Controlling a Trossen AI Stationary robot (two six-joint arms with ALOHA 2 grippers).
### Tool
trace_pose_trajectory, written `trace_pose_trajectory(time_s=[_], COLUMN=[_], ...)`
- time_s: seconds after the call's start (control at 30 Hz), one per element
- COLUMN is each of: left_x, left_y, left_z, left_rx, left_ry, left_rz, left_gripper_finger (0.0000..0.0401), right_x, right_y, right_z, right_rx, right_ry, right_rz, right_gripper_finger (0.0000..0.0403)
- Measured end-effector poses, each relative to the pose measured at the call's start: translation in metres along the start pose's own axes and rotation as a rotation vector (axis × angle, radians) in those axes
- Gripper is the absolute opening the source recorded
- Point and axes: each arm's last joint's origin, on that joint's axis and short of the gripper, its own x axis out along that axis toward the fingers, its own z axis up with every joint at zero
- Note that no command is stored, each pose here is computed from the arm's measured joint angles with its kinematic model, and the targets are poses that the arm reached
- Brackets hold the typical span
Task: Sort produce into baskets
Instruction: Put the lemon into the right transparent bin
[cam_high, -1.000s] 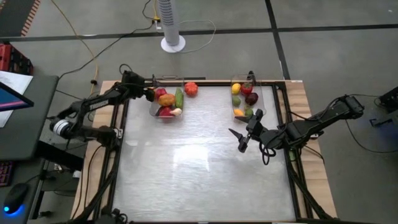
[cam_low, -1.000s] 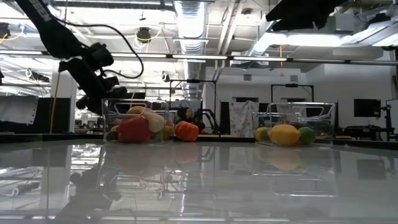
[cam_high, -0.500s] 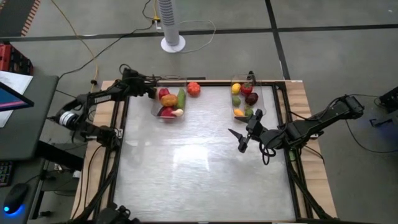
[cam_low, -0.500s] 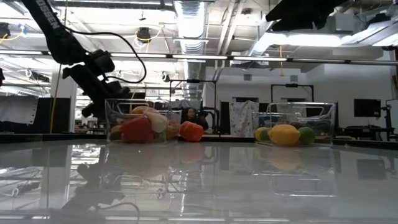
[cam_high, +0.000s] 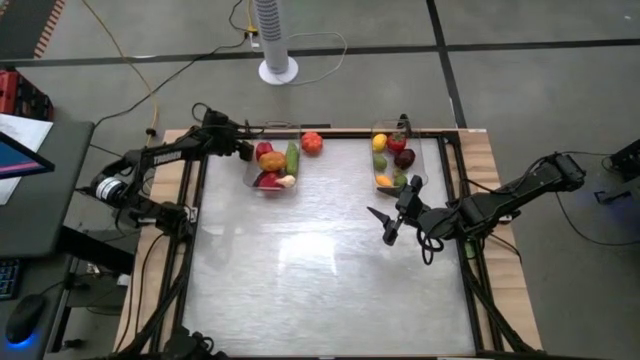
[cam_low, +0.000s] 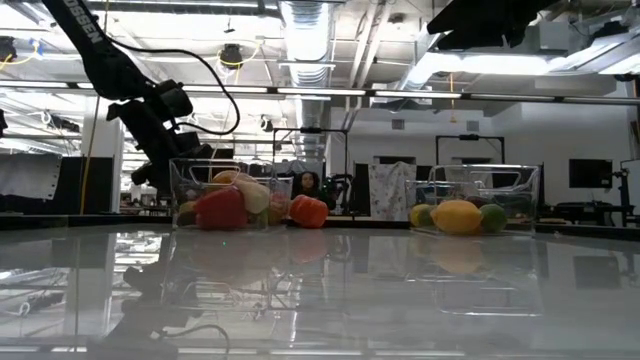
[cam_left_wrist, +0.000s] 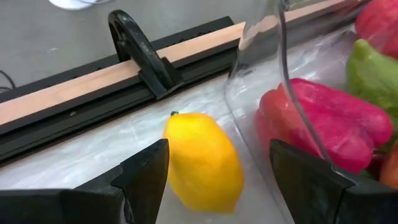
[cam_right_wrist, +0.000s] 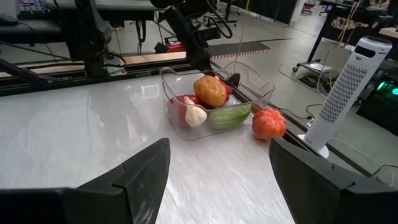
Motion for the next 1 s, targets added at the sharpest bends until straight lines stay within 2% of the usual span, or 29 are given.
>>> trace_pose_trajectory(time_s=[0.5, 1.0], left_x=[-0.002, 0.000], left_y=[-0.001, -0.012], left_z=[0.003, 0.001], left_rx=[-0.026, 0.047], left_ry=[0.023, 0.021], left_rz=[0.009, 0.120], left_gripper_finger=[0.0263, 0.0263], right_x=[0.000, 0.000], right_y=[0.000, 0.000], right_z=[0.000, 0.001], right_rx=[0.003, 0.010], right_ry=[-0.002, -0.010], right_rz=[0.001, 0.003], right_gripper_finger=[0.0303, 0.0303])
